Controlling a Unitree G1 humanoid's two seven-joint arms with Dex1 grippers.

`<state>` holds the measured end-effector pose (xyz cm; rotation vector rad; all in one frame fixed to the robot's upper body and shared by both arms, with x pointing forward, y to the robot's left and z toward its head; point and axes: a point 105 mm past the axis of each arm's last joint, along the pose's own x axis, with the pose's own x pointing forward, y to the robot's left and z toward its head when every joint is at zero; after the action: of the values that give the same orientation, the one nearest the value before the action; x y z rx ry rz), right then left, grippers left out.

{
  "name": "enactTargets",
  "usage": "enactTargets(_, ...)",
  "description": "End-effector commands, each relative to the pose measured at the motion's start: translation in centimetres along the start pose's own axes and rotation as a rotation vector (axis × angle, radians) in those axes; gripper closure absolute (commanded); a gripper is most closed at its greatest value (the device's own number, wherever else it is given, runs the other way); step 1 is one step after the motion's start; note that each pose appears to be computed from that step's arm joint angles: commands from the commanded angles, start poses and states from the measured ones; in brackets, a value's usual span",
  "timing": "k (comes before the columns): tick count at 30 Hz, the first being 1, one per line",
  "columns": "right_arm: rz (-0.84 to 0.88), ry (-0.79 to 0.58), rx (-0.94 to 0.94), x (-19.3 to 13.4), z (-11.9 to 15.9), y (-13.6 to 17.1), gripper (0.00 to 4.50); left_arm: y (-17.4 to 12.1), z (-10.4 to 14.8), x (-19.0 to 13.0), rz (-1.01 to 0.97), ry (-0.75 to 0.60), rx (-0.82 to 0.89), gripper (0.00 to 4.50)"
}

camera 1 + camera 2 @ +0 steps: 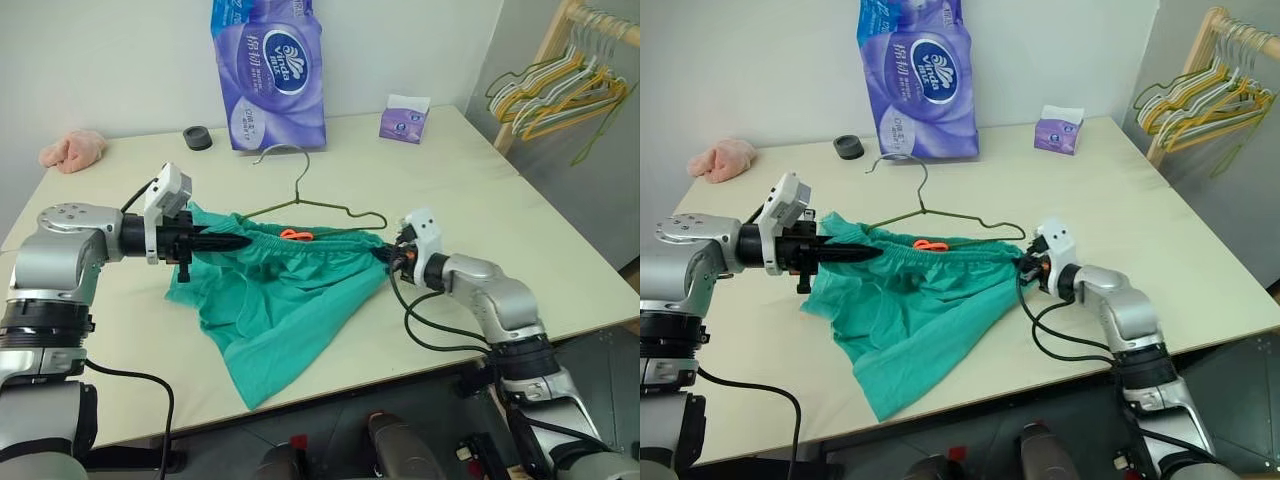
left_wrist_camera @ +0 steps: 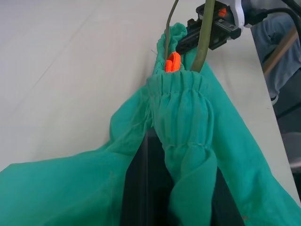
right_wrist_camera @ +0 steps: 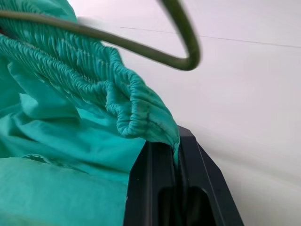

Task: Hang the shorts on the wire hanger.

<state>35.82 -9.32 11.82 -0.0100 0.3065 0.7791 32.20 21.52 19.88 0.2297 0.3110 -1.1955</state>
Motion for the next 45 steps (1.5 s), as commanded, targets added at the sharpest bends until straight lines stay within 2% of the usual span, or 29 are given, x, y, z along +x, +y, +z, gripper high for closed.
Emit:
enactTargets(1, -0.086, -0.007, 0.045, -2.6, 0.4, -2.4, 4.46, -0.3, 1.0, -1.6, 0.013, 0.011, 0.025, 4.5)
enactTargets(7, -0.123, 0.016, 0.16, -3.8, -0.4, -3.3, 4.46, -0.1, 2.3, -1.9, 0.001, -0.068, -0.027, 4.5)
enactTargets(14, -0.098, -0.016, 0.317, -3.7, -0.1, -2.8, 4.46, -1.4, 1.3, -1.6, -0.073, -0.021, -0.032, 4.5)
enactTargets(19, -0.108, -0.017, 0.3, -4.3, 0.4, -3.1, 4.46, -1.2, 0.1, -2.1, -0.042, 0.035, -0.022, 4.5)
enactTargets(26, -0.099, -0.009, 0.267, -4.8, 0.6, -2.6, 4.46, -0.6, -0.4, -2.9, -0.011, 0.043, -0.023, 4.5)
enactTargets(32, -0.151, -0.035, 0.409, -5.1, 0.2, -4.1, 4.46, -0.9, -0.9, -2.9, -0.038, 0.064, -0.015, 4.5)
enactTargets(39, -0.208, -0.065, 0.681, -5.3, -0.8, -5.3, 4.46, -1.0, -0.5, -2.7, -0.045, 0.028, 0.013, 4.5)
enactTargets(45, -0.152, -0.048, 0.574, -5.4, -0.3, -3.6, 4.46, -0.6, -1.8, -3.3, -0.013, 0.092, 0.009, 4.5)
